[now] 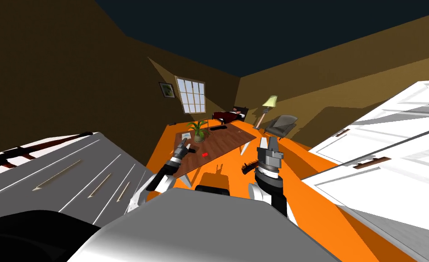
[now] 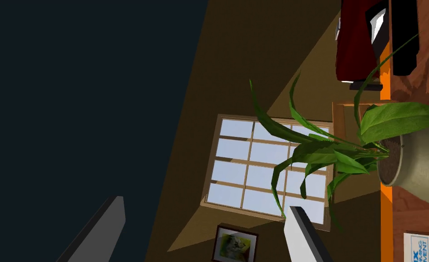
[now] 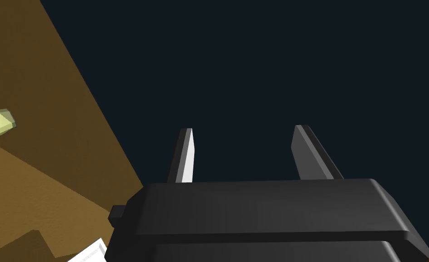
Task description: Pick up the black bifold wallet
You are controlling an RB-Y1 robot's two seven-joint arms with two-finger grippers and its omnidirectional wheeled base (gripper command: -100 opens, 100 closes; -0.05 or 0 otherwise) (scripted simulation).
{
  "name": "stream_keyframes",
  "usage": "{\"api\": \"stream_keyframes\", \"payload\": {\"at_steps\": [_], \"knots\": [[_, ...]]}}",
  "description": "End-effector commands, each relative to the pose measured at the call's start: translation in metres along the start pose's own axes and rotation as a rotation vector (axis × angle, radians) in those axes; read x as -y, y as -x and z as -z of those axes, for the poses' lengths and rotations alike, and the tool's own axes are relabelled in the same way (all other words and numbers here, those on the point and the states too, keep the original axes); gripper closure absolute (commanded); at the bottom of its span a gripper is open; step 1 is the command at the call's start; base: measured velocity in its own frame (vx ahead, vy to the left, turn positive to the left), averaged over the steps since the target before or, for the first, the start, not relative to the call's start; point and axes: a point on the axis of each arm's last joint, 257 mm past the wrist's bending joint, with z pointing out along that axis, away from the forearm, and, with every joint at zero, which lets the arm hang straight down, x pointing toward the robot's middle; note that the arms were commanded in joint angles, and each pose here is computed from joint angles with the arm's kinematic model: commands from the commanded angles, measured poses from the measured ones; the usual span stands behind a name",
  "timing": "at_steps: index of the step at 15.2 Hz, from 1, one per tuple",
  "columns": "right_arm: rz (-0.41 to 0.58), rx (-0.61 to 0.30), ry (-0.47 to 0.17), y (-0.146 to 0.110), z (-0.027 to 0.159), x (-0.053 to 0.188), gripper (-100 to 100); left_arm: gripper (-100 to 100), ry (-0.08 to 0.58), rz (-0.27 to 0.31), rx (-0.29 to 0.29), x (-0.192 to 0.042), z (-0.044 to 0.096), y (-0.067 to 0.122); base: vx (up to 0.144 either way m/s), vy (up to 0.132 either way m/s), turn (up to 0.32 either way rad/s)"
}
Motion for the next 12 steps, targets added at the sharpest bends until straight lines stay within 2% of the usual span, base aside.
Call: {"api": "stream_keyframes", "payload": {"at_steps": [1,2,3,4,5,7,8,10,11,12], "knots": [[0.000,0.000,0.000,0.000,0.000,0.000,0,-100,0.067,0.016,-0.009,-0.023,0.002,0.007,0.037,-0.043,-0.187],[0.000,0.000,0.000,0.000,0.000,0.000,0,-100,0.067,0.016,-0.009,-0.023,0.002,0.007,0.026,-0.028,-0.042],[0.000,0.000,0.000,0.000,0.000,0.000,0,-100,0.145,0.022,-0.019,-0.049,0.008,0.010,0.034,-0.035,-0.175],[0.000,0.000,0.000,0.000,0.000,0.000,0,-100,0.148,0.032,-0.018,-0.049,0.008,0.012,0.037,-0.035,-0.194],[0.000,0.000,0.000,0.000,0.000,0.000,0,-100,0.222,0.030,-0.027,-0.075,0.015,0.016,0.043,-0.041,-0.230],[0.000,0.000,0.000,0.000,0.000,0.000,0,-100,0.231,0.046,-0.024,-0.076,0.016,0.018,0.033,-0.036,-0.122],[0.000,0.000,0.000,0.000,0.000,0.000,0,-100,0.313,0.046,-0.032,-0.102,0.026,0.024,0.028,-0.035,-0.148],[0.000,0.000,0.000,0.000,0.000,0.000,0,-100,0.318,0.060,-0.028,-0.104,0.026,0.025,0.026,-0.028,-0.141],[0.000,0.000,0.000,0.000,0.000,0.000,0,-100,0.400,0.060,-0.032,-0.129,0.039,0.033,0.035,-0.031,-0.183],[0.000,0.000,0.000,0.000,0.000,0.000,0,-100,0.407,0.072,-0.028,-0.130,0.039,0.033,0.041,-0.030,-0.203]]}}
